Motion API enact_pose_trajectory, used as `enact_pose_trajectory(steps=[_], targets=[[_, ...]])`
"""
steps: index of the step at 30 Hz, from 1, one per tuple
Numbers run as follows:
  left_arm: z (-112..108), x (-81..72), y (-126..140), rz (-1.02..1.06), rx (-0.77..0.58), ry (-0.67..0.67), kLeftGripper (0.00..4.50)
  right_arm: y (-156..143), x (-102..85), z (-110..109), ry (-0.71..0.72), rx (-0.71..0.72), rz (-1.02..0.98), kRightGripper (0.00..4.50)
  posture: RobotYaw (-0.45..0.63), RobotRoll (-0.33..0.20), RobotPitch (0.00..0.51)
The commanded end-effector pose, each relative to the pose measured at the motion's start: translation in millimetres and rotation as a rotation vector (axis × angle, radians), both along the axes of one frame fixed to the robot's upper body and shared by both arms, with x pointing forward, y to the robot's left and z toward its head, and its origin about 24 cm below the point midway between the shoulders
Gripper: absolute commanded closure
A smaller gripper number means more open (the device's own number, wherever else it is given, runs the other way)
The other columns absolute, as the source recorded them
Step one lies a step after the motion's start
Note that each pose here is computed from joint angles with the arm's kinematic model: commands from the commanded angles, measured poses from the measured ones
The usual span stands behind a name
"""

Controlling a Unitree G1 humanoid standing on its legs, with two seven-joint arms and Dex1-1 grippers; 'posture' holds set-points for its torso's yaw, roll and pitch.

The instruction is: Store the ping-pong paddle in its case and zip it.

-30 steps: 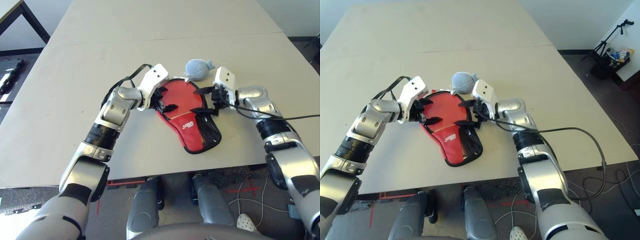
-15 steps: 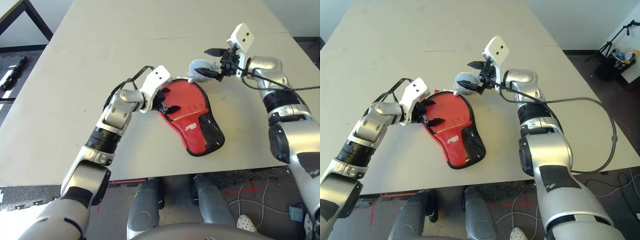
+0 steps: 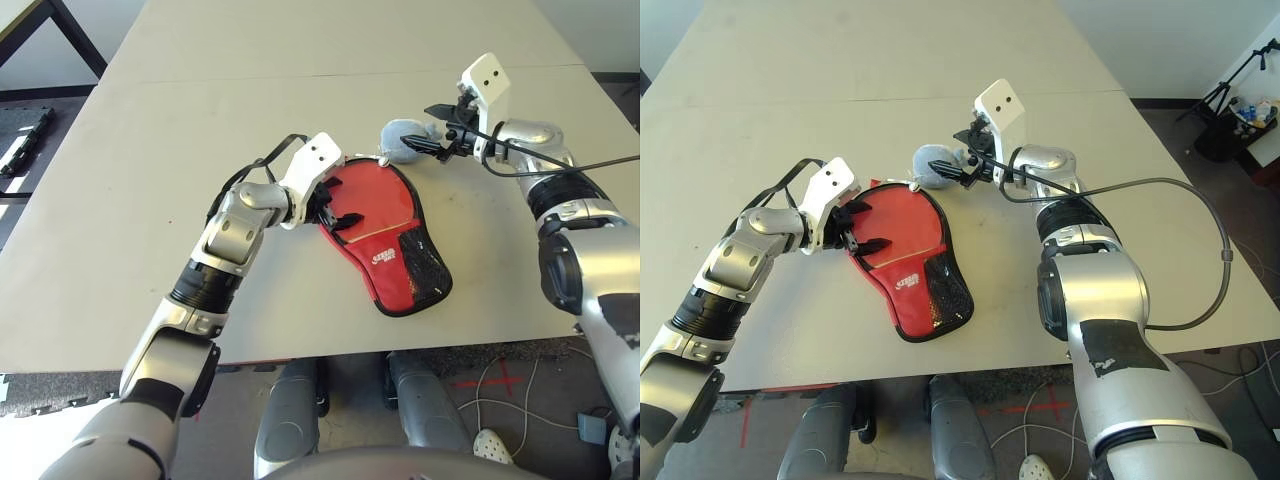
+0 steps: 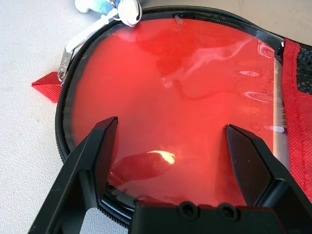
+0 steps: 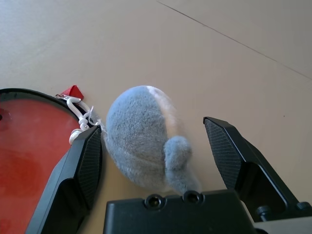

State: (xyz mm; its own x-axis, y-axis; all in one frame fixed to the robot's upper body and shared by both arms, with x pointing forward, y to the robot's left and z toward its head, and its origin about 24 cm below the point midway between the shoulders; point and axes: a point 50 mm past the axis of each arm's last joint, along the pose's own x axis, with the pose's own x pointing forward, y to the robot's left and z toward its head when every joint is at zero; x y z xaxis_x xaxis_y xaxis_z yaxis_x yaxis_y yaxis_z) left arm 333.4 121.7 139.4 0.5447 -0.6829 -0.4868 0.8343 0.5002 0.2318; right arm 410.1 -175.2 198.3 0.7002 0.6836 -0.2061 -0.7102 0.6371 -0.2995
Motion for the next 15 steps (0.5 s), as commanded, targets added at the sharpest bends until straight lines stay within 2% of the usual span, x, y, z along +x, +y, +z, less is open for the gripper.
enact_pose_trajectory(steps=[1, 6, 9, 15], targets=[[-34, -9.1, 4, 0.014, 0.069, 0.141, 0.0, -9, -0.8, -4, 0.044, -0.01, -0.03, 0.04, 0.0, 0.0, 0.23], [-34, -8.9, 4, 0.015, 0.07, 0.139, 0.0, -14, -2.1, -13, 0.073, -0.015, -0.053, 0.04, -0.01, 0.0, 0.231], [-33, -8.5, 3, 0.012, 0.069, 0.138, 0.0, -15, -3.0, -19, 0.089, -0.009, -0.062, 0.71, -0.01, 0.0, 0.232], [-32, -6.7, 3, 0.01, 0.07, 0.135, 0.0, -13, -3.6, -24, 0.104, -0.01, -0.056, 2.61, -0.02, 0.0, 0.231]])
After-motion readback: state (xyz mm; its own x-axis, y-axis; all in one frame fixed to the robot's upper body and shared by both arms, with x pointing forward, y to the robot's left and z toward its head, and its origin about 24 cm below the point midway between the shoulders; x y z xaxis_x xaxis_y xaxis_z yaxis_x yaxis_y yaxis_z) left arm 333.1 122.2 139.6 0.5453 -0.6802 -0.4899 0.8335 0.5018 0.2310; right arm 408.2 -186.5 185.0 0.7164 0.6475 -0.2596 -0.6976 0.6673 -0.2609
